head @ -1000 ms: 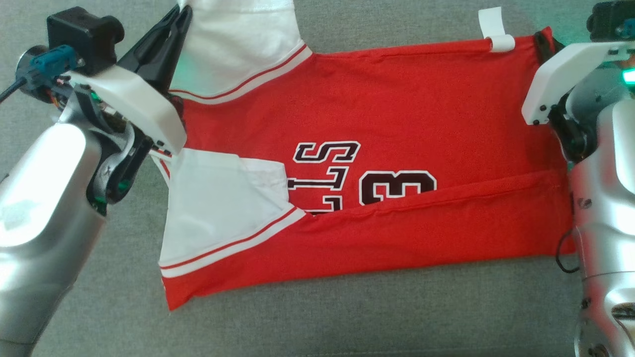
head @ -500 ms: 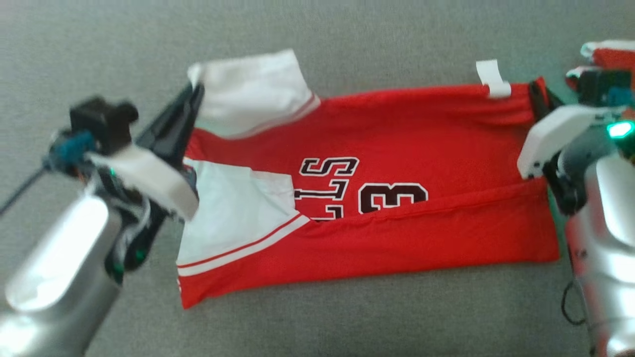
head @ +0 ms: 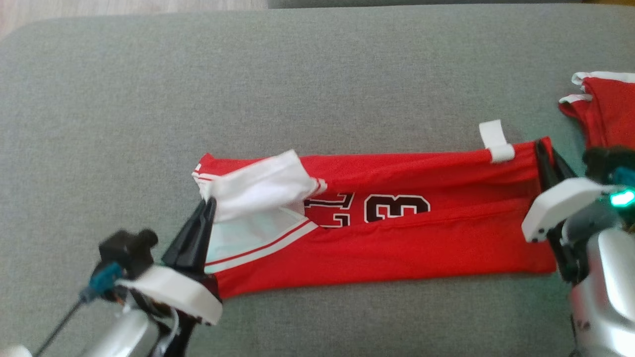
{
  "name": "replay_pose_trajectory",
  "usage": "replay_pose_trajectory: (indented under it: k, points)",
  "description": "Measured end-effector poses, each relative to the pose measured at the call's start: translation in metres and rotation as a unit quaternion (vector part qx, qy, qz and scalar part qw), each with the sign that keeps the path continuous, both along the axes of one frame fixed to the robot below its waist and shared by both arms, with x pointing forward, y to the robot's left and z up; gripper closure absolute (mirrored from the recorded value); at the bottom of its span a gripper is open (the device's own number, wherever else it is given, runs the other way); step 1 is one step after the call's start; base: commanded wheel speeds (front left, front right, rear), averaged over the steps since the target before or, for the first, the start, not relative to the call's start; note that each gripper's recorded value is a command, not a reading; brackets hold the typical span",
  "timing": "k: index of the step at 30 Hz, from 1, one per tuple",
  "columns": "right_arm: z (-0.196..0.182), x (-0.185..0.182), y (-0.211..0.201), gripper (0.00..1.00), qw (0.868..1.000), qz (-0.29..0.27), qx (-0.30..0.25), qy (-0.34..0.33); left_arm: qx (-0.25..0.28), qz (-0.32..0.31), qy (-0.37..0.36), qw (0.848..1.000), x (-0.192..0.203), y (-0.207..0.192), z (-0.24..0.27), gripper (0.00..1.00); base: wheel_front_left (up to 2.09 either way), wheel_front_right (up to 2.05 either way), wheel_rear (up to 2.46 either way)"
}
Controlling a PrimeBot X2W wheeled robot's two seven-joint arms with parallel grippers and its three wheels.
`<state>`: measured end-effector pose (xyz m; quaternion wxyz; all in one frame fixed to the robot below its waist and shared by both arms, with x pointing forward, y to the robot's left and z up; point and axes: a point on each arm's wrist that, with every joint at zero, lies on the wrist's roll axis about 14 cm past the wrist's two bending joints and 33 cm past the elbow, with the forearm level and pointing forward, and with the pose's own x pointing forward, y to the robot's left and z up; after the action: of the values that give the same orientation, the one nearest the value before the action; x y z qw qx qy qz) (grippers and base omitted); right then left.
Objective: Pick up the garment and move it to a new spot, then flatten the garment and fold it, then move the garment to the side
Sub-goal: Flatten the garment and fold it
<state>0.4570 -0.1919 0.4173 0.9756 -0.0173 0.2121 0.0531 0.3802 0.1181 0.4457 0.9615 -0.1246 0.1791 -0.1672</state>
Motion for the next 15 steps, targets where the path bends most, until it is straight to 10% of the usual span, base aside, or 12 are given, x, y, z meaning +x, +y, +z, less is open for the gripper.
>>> replay_pose_trajectory:
  k: [3, 5, 6, 15]
  points:
    - [0.001, -0.008, 0.000, 0.78, 1.000, -0.011, 0.011, -0.010, -0.017, 0.021, -0.009, 1.000, -0.006, -0.001, -0.005, 1.00, 0.00, 0.00, 0.00]
    - [0.001, -0.015, -0.002, 0.33, 1.000, -0.019, 0.018, -0.016, -0.027, 0.035, -0.021, 0.999, -0.009, -0.001, -0.004, 0.51, 0.00, 0.00, 0.00]
    - [0.001, -0.019, -0.003, 0.00, 0.999, -0.022, 0.021, -0.019, -0.028, 0.039, -0.025, 0.999, -0.011, 0.000, -0.005, 0.00, 0.00, 0.00, 0.00]
    - [-0.003, -0.059, -0.023, 0.00, 0.996, -0.072, 0.038, -0.032, -0.041, 0.088, -0.056, 0.994, -0.032, 0.010, 0.005, 0.00, 0.00, 0.00, 0.00]
